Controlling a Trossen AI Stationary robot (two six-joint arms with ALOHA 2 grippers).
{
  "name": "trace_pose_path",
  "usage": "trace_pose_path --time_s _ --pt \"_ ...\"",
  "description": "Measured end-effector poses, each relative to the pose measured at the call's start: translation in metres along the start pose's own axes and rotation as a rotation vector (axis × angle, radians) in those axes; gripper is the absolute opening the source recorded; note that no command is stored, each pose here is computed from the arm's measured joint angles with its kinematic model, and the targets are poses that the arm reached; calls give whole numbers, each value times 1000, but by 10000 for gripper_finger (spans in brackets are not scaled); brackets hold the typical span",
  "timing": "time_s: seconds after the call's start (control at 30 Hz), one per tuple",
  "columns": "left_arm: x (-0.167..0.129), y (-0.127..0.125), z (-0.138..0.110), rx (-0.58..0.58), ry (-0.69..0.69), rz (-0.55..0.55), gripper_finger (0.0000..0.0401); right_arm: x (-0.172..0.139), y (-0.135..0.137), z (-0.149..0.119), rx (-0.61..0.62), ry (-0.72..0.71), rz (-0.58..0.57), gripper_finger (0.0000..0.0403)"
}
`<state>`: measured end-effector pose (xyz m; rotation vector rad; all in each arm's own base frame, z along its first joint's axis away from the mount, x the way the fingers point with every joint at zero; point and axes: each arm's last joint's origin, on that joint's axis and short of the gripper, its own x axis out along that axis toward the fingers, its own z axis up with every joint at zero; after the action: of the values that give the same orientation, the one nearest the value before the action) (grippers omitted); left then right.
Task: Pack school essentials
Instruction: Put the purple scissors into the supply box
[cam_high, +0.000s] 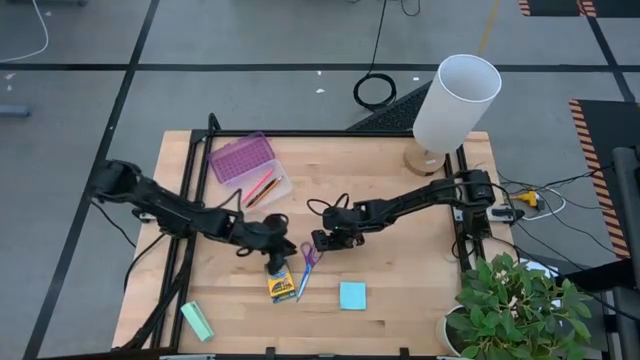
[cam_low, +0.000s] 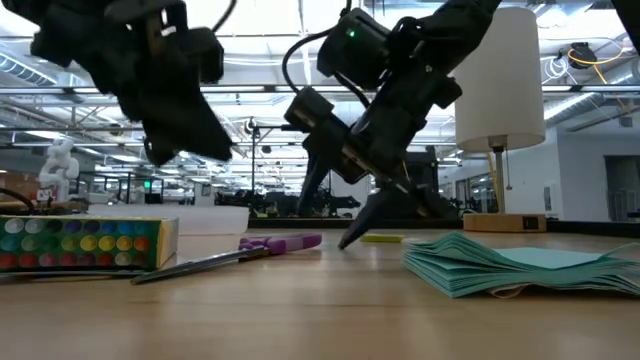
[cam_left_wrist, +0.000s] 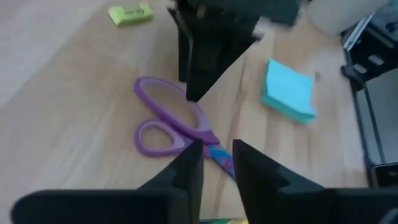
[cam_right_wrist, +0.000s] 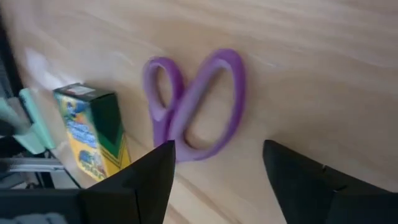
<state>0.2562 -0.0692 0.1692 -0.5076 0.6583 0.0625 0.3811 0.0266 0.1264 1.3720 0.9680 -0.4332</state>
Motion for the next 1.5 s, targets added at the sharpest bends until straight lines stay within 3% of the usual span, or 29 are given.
trace_pose_path --time_s 0.43,0.73,1.0,1.5 --pt "40 22 -20 33 141 35 7 6 0 6 -65 -50 21 237" --pt "59 34 -21 27 125 -12 23 6 0 9 -125 -72 38 230" --pt "59 36 -20 54 128 -12 30 7 1 11 -192 -72 55 172" --pt "59 36 -20 101 135 -18 4 6 4 11 -252 -22 99 65"
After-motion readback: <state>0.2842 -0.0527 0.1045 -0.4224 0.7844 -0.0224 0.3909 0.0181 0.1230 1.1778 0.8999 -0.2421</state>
